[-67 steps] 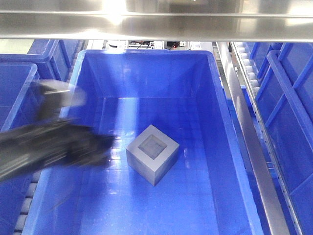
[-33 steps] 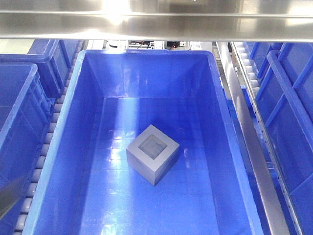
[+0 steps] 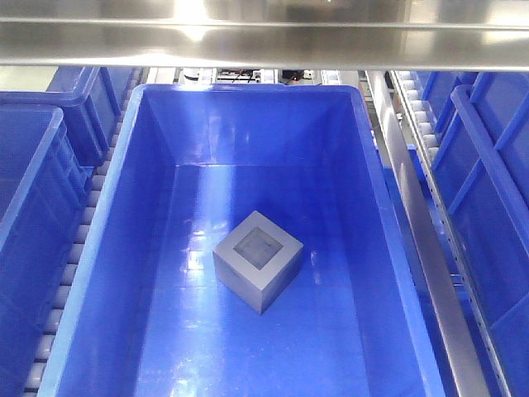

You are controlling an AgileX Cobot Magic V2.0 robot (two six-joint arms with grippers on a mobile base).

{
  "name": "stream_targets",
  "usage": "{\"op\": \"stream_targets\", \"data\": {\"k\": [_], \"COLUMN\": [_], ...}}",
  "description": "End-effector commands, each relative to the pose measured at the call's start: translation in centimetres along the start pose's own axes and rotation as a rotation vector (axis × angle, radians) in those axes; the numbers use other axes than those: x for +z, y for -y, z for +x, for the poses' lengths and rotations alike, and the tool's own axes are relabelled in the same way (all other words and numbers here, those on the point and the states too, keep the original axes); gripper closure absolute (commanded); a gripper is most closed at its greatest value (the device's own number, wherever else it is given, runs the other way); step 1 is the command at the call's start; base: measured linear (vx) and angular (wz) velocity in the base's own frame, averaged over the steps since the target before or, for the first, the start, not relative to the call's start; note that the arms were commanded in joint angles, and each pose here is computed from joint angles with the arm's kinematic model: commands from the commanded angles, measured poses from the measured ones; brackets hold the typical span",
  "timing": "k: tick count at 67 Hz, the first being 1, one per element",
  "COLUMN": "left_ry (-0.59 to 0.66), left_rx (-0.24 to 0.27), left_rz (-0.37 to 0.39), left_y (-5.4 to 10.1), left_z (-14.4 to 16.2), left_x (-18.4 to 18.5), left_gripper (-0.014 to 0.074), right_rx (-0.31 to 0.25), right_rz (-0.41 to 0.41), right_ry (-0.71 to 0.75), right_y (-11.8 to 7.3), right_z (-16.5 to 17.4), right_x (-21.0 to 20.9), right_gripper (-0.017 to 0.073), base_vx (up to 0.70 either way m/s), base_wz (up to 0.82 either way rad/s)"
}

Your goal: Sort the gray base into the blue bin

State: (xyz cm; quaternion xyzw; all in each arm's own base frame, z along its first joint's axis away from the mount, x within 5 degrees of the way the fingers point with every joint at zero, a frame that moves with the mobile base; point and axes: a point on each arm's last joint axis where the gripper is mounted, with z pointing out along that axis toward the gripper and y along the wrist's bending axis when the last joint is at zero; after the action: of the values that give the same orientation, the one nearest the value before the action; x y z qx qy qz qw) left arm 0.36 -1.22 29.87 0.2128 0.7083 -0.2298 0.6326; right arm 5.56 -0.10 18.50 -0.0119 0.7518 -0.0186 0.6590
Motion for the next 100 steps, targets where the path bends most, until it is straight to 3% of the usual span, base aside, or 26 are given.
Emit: {"op": "stream_targets", "data": {"k": [1,13,47,53,64,84,93,100], "left_ry": [0.069,0.063,0.022,0.086,0.226,0.233,0.244,0.206], "left_rx": [-0.007,-0.006,-0.008,0.015,0.020,0.013,0.011,0.018], "left_rz": [0.004,0.004,0.008,-0.015,-0.161,-0.531,-0.613,-0.630], "left_y": [0.0,0.0,0.1,-0.1,-0.9,-3.4,-4.4,-4.6], "left_z": [-1.1,-1.0,-0.7,-1.0,-0.4,4.7,7.3,8.3], "left_x": [-0.2,-0.2,-0.2,0.0,1.3,3.6,4.1,4.3], "left_gripper": [0.0272,0.0606,0.0602,0.0602,0.0602,0.0602,0.0602,0.0602], "right_rx": [-0.020,-0.020,-0.020,-0.020,-0.020,-0.020,-0.020,-0.020], "right_rz": [0.004,0.004,0.004,0.004,0.004,0.004,0.004,0.004], "right_ry": [0.081,0.081,0.081,0.081,0.081,0.081,0.081,0.081], "right_y": [0.0,0.0,0.0,0.0,0.0,0.0,0.0,0.0], "right_z": [-0.6,-0.6,-0.6,-0.6,-0.6,-0.6,-0.6,-0.6], "right_x": [0.0,0.0,0.0,0.0,0.0,0.0,0.0,0.0], "right_gripper": [0.0564,0.0564,0.0564,0.0564,0.0564,0.0564,0.0564,0.0564], "base_vx": [0.00,0.00,0.00,0.00,0.00,0.00,0.00,0.00], "base_wz": [0.00,0.00,0.00,0.00,0.00,0.00,0.00,0.00]}}
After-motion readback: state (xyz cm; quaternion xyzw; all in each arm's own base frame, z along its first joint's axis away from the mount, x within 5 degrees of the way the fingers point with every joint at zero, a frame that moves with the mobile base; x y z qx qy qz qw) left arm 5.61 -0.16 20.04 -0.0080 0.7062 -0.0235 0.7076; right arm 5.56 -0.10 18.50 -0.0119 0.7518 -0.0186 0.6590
